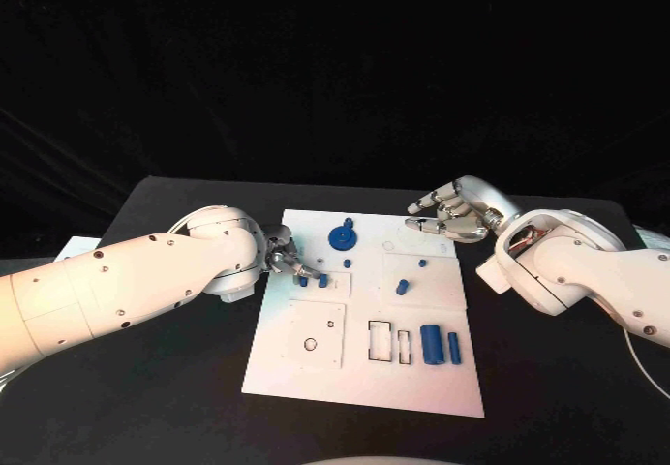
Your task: Assemble the parts on the task board
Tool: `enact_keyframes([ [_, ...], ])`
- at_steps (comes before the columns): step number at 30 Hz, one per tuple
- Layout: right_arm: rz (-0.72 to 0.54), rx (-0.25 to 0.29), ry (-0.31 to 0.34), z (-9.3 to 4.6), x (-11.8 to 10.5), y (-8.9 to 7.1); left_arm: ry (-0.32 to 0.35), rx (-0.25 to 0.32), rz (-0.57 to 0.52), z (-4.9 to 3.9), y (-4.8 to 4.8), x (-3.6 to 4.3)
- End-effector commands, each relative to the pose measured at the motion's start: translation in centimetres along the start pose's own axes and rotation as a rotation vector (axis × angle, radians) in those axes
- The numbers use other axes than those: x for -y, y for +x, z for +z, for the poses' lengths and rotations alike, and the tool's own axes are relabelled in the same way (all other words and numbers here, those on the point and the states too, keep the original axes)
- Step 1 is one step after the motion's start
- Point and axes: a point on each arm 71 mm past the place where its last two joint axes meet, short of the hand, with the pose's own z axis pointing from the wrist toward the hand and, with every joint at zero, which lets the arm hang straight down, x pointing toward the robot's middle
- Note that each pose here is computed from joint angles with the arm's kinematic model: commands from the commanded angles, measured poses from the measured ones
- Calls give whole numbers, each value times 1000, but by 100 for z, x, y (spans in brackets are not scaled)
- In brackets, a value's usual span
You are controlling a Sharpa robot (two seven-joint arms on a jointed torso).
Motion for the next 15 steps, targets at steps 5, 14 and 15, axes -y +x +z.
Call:
enact_keyframes([
  [5, -4, -10, -10, -1, -9, 11, -28, -25, 14, 17, 77, -41],
  [14, -4, -10, -10, 3, -6, 11, -4, 12, -18, -28, 56, -55],
  [15, -4, -10, -10, 3, -5, 10, -3, 13, -20, -31, 54, -57],
])
